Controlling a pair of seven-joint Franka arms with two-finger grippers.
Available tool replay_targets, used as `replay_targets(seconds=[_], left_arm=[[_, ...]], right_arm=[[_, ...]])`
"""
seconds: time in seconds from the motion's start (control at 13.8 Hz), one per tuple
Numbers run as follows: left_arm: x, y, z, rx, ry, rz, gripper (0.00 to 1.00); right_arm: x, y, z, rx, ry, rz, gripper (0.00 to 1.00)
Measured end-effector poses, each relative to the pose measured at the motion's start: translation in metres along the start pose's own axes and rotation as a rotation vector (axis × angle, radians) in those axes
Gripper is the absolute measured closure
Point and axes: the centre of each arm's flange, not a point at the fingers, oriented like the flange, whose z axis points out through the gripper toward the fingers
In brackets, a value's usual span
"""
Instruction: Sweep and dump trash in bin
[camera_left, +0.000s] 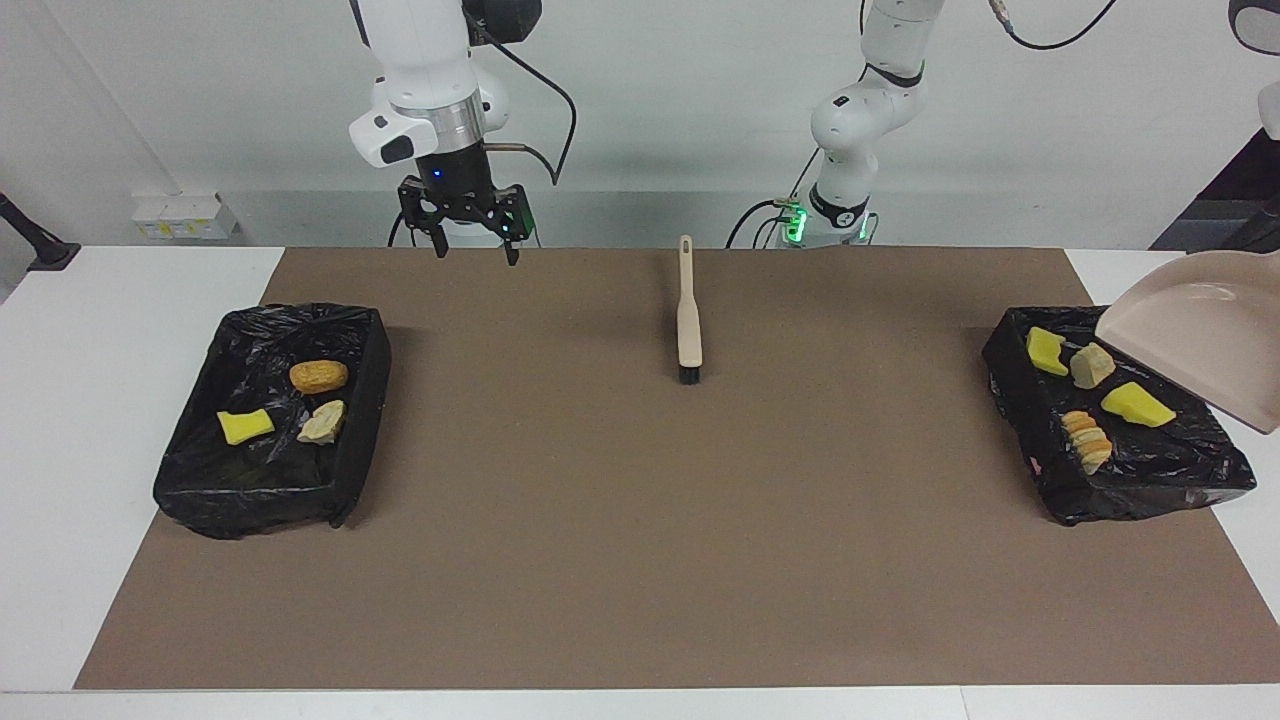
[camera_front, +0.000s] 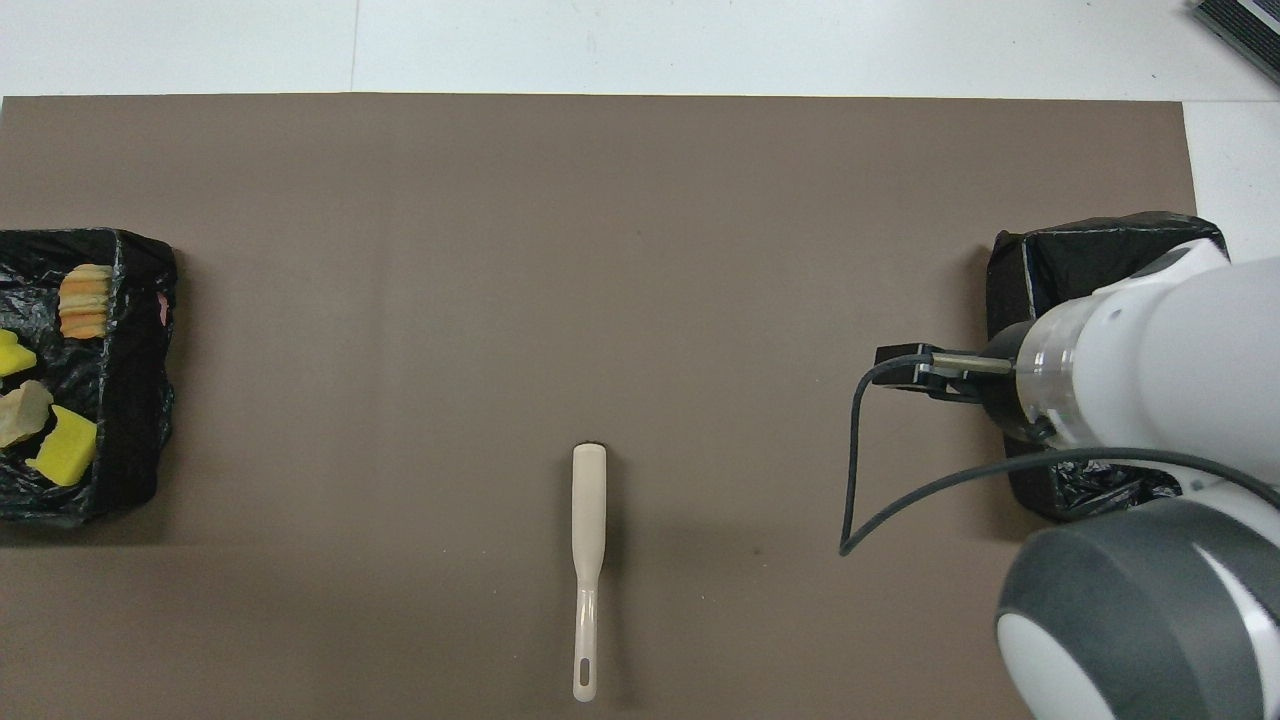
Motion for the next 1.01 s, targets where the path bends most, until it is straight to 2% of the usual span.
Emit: replay_targets(seconds=[0.14, 0.29, 0.36, 0.65, 0.8, 1.01], left_arm=[[0.019, 0.001, -0.007, -0.014, 0.126, -0.036, 0.67], [0.056, 0.009, -0.015, -0.086, 0.194, -0.125, 0.67], [0.087, 0.017, -0.024, -0.136, 0.217, -0.2, 0.67], [0.23, 0.063, -0.065, -0.293, 0.27, -0.477, 0.67], [0.294, 0.094, -0.074, -0.388, 0.276, -0.632, 0.67], [0.376, 0.13, -0.08, -0.464, 0.305, -0.796, 0.67]], right_arm=[[0.021, 0.017, -0.008, -0.002, -0.018, -0.002, 0.0], [0.042, 0.037, -0.014, -0.002, -0.035, -0.015, 0.0], [0.051, 0.047, -0.016, -0.001, -0.036, -0.026, 0.0], [0.065, 0.069, -0.017, -0.001, -0.036, -0.045, 0.0], [0.068, 0.076, -0.017, -0.002, -0.037, -0.061, 0.0], [0.073, 0.088, -0.018, -0.006, -0.048, -0.065, 0.0]])
